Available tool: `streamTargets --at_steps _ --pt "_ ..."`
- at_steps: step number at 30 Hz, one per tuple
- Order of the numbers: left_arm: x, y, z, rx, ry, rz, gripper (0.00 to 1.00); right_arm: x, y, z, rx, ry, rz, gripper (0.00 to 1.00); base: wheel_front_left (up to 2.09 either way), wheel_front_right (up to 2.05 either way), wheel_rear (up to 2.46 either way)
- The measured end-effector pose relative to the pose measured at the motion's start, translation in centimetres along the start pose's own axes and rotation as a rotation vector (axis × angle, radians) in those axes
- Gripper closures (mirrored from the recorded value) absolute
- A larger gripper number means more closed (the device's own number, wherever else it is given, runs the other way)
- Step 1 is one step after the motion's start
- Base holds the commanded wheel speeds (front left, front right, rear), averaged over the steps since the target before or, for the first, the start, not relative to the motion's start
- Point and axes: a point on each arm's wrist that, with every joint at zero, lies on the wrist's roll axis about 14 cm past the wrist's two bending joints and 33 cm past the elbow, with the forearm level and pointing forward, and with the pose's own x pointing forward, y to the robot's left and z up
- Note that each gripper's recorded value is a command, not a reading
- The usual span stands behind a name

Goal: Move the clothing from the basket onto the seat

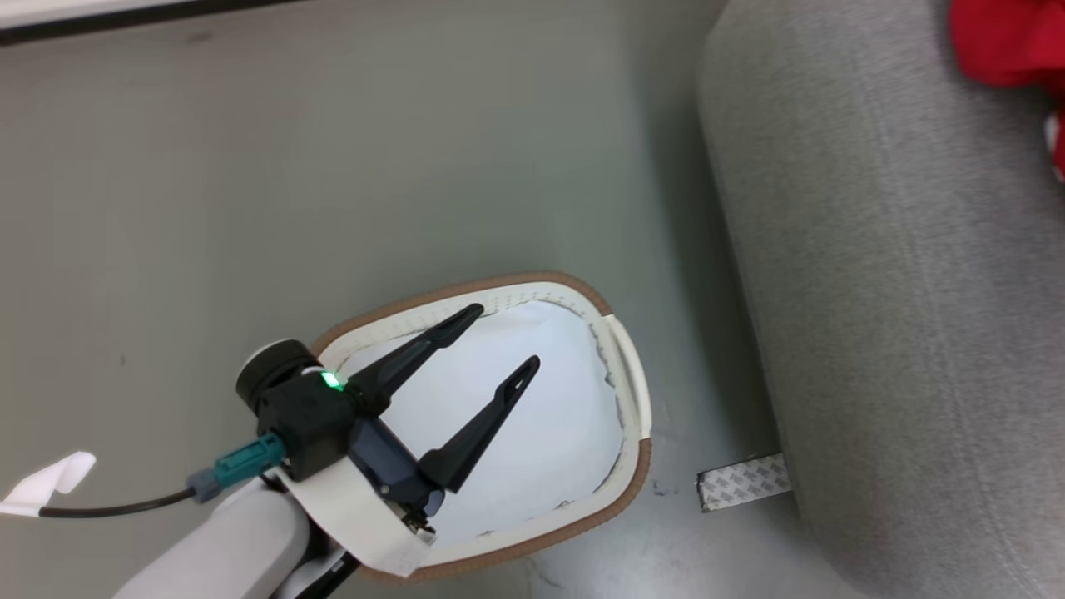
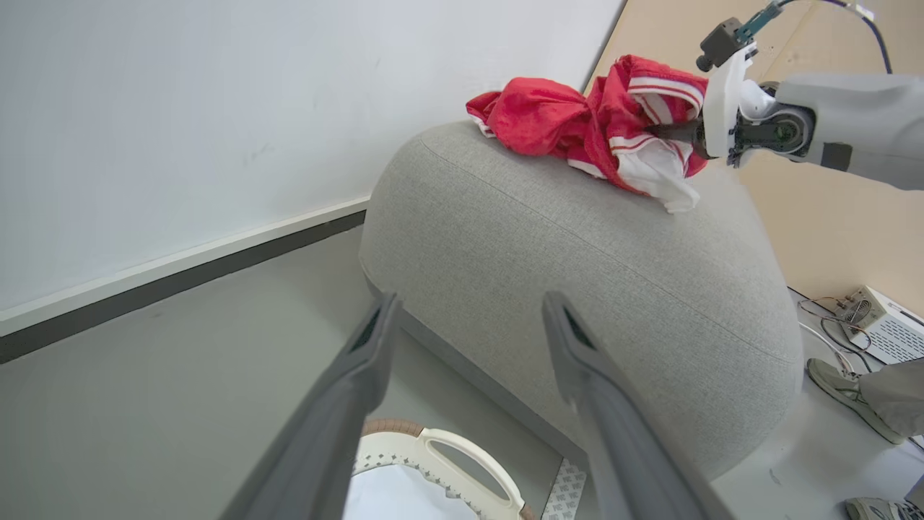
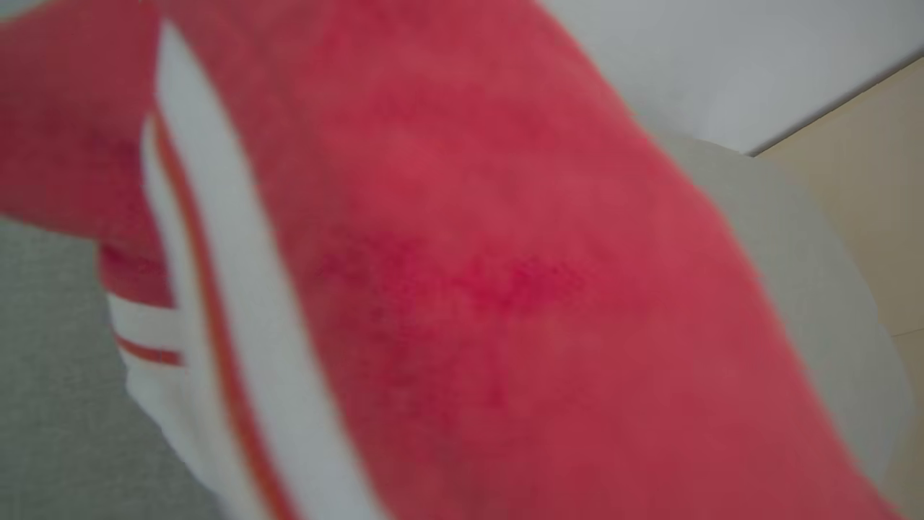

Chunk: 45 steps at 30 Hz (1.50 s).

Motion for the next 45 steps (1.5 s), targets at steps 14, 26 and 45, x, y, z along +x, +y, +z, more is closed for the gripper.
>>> streamTargets --at_steps 14,26,45 --pt "0.1 -0.8 1.1 0.008 -0.02 0.009 0.0 -1.6 0.8 -1.9 0.032 0.15 0.033 0.0 0.0 0.0 0.0" --pt "0.5 -4.5 5.4 0.055 -0.092 0.024 0.0 -8.6 -0.3 0.2 -0.002 0.067 0.131 0.0 0.0 0.0 0.0" --pt "-8.8 -1.8 14.8 0.154 -0.327 0.404 0.0 -20.9 5.2 16.0 0.064 -0.693 0.377 0.0 0.0 0.0 0.0"
